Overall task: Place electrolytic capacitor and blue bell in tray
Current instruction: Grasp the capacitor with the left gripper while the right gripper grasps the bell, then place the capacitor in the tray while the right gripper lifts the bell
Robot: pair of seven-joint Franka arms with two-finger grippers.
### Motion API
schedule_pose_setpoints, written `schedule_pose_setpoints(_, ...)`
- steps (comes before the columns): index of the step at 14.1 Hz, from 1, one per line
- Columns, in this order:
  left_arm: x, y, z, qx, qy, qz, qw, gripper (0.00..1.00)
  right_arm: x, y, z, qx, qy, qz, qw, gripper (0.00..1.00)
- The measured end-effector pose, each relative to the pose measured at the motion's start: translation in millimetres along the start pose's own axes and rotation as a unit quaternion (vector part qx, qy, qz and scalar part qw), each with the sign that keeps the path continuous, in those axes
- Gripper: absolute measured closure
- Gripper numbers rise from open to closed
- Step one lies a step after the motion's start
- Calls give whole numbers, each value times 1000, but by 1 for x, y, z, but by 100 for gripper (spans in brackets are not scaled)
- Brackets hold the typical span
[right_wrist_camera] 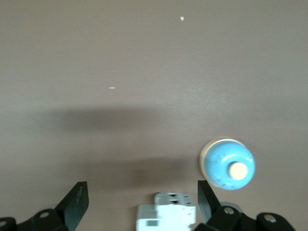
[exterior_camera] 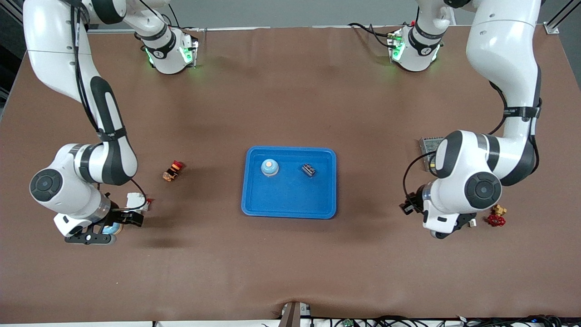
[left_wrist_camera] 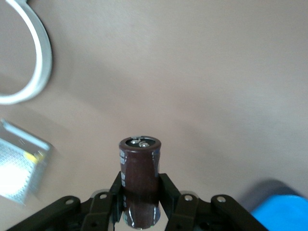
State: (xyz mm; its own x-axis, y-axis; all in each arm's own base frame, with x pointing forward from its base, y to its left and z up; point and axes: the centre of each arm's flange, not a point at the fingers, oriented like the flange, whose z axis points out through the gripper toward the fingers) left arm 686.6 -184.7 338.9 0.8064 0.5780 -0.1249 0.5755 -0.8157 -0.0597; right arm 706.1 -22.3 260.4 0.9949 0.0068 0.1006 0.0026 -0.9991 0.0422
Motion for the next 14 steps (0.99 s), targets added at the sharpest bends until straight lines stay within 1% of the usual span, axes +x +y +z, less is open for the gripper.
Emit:
schedule_pose_setpoints(4,-49,45,-4,-13,10,-76,997,67,-2,30,11,-3,-7,-17,1000,0)
schedule_pose_setpoints(6,-77,71,4,-29,19,-99,994,67,-1,42,18,-5,-8,-24,1000,0)
schedule_pose_setpoints(8,-105,96,13,-49,28,-109,992,67,2,55,25,-8,-8,-31,999,0)
schedule_pose_setpoints(10,-129,115,23,-61,32,-114,991,67,5,63,32,-10,-8,-33,999,0)
schedule_pose_setpoints(12,-149,131,39,-70,34,-116,990,67,8,68,40,-12,-8,-32,999,0)
schedule_pose_setpoints(14,-167,147,56,-88,38,-119,988,67,11,73,47,-14,-9,-36,999,0)
